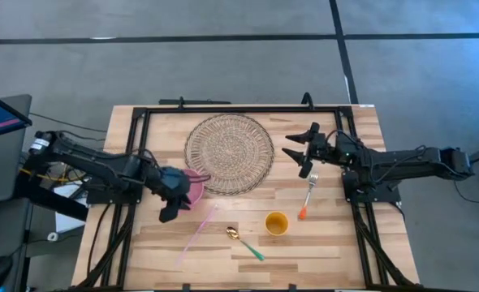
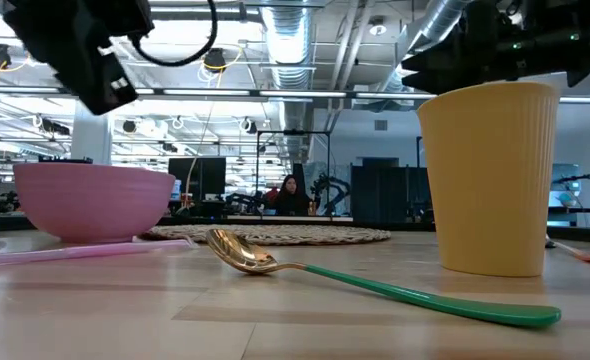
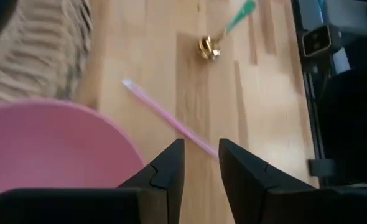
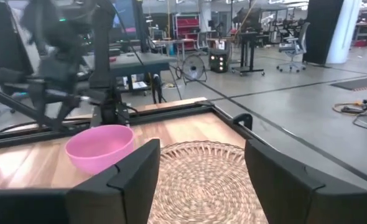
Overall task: Pick & Place Utensil
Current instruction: Put the pink bowl on the brown table mat, then put the orange fork into the pink bowl
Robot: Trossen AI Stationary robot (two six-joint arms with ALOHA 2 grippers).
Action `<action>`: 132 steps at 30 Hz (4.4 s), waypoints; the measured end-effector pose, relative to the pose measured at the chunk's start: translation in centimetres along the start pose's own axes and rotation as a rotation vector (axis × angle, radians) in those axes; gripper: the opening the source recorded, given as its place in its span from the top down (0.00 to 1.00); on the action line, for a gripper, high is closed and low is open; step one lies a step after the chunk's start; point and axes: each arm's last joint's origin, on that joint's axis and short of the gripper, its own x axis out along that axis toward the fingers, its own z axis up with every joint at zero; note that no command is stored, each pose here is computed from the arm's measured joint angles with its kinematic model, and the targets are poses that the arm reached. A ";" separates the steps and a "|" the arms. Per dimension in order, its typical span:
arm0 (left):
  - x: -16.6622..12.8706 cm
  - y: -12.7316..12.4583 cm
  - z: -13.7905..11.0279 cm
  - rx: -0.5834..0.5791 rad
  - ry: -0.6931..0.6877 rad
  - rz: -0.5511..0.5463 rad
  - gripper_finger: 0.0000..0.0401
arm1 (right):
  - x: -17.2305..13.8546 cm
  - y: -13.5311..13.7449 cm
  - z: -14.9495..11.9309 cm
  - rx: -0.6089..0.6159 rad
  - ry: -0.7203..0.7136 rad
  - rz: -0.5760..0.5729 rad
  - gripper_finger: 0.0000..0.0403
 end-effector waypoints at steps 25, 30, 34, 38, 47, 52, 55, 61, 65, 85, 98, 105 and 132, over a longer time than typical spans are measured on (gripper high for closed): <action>3.8 0.8 -1.4 0.003 0.199 0.249 0.75 | 0.0 -0.3 1.0 0.014 -0.106 -0.014 0.44; 4.2 0.8 -1.5 0.005 0.221 0.251 0.82 | 0.0 -0.3 1.1 0.015 -0.109 -0.014 0.44; 4.1 0.8 -1.5 0.021 0.218 0.249 0.95 | 0.0 -0.3 1.1 0.016 -0.116 -0.013 0.44; 4.1 0.8 -1.4 0.021 0.209 0.255 0.96 | 0.0 -0.3 1.2 0.016 -0.117 -0.013 0.44; 3.9 0.3 0.0 0.018 0.120 0.258 0.97 | 0.0 -0.3 1.2 0.017 -0.121 -0.013 0.44; 3.0 -1.0 1.8 0.070 0.051 0.238 0.96 | 0.0 -0.3 1.2 0.017 -0.121 -0.013 0.44; 2.4 -1.7 2.9 0.125 0.003 0.249 0.97 | 0.0 -0.3 1.2 0.017 -0.121 -0.014 0.44; 2.6 -1.4 4.4 0.277 -0.101 0.348 0.96 | 0.0 -0.3 1.2 0.017 -0.121 -0.014 0.44; 4.7 -0.2 5.4 0.340 -0.099 0.357 0.97 | -0.1 -0.3 1.3 0.018 -0.131 -0.014 0.44; 6.8 4.8 7.2 0.413 -0.068 0.394 0.95 | -0.1 -0.3 1.4 0.019 -0.140 -0.014 0.44; 8.4 6.9 6.9 0.370 -0.008 0.358 0.92 | -0.1 -0.3 1.4 0.019 -0.142 -0.015 0.44; 8.4 6.8 7.5 0.380 -0.073 0.358 0.91 | -0.1 -0.3 1.4 0.019 -0.143 -0.015 0.44; 2.6 3.3 9.2 0.515 -0.341 0.350 0.75 | -0.1 -0.3 1.6 0.021 -0.161 -0.009 0.44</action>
